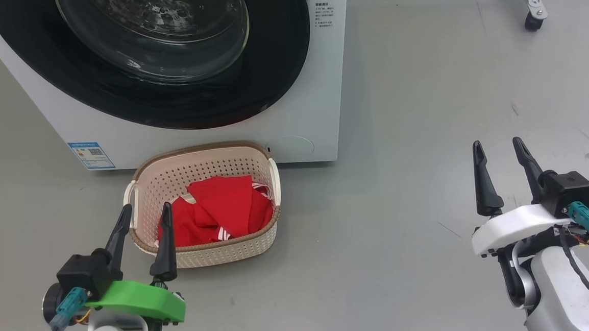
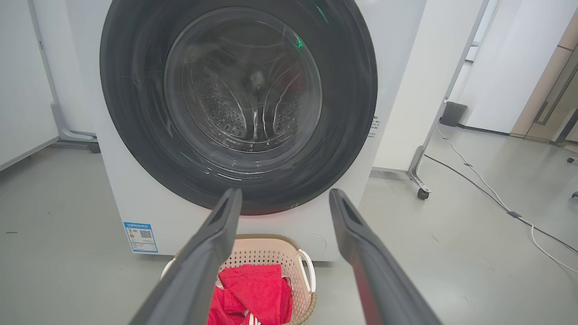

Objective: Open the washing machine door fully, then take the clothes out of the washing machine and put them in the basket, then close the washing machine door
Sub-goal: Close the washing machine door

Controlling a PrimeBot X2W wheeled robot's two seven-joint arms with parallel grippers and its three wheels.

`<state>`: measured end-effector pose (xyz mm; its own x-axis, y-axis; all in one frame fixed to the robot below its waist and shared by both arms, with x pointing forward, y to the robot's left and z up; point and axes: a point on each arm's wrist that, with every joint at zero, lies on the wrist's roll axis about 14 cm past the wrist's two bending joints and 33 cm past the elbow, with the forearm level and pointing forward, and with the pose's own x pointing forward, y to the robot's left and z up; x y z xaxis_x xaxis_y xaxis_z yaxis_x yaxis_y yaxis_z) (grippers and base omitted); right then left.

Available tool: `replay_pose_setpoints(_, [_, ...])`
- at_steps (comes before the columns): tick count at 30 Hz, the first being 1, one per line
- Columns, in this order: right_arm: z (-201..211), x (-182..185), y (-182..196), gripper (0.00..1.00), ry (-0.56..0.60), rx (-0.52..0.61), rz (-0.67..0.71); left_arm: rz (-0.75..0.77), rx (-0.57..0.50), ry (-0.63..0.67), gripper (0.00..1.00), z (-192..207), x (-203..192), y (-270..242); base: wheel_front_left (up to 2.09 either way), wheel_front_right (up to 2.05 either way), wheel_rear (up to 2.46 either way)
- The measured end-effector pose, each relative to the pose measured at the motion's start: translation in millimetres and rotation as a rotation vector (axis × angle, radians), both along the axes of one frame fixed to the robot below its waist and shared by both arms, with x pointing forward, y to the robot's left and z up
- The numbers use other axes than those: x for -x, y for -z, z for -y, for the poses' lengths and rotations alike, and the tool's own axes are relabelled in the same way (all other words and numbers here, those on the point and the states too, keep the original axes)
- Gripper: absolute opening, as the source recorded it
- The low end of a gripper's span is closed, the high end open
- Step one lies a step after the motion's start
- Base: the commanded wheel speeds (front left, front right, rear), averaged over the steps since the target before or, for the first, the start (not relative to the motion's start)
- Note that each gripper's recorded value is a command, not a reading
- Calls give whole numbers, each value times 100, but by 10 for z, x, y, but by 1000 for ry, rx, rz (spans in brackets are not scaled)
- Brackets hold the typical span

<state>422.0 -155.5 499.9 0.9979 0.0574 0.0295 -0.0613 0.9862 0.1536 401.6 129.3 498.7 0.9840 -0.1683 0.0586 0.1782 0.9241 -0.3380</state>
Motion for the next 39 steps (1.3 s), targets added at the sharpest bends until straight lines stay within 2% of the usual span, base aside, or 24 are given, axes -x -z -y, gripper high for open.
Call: replay_pose_setpoints(39, [60,99,-71,100,28,-7,36,-21,0,7,100,33,-13,85,0,0,0])
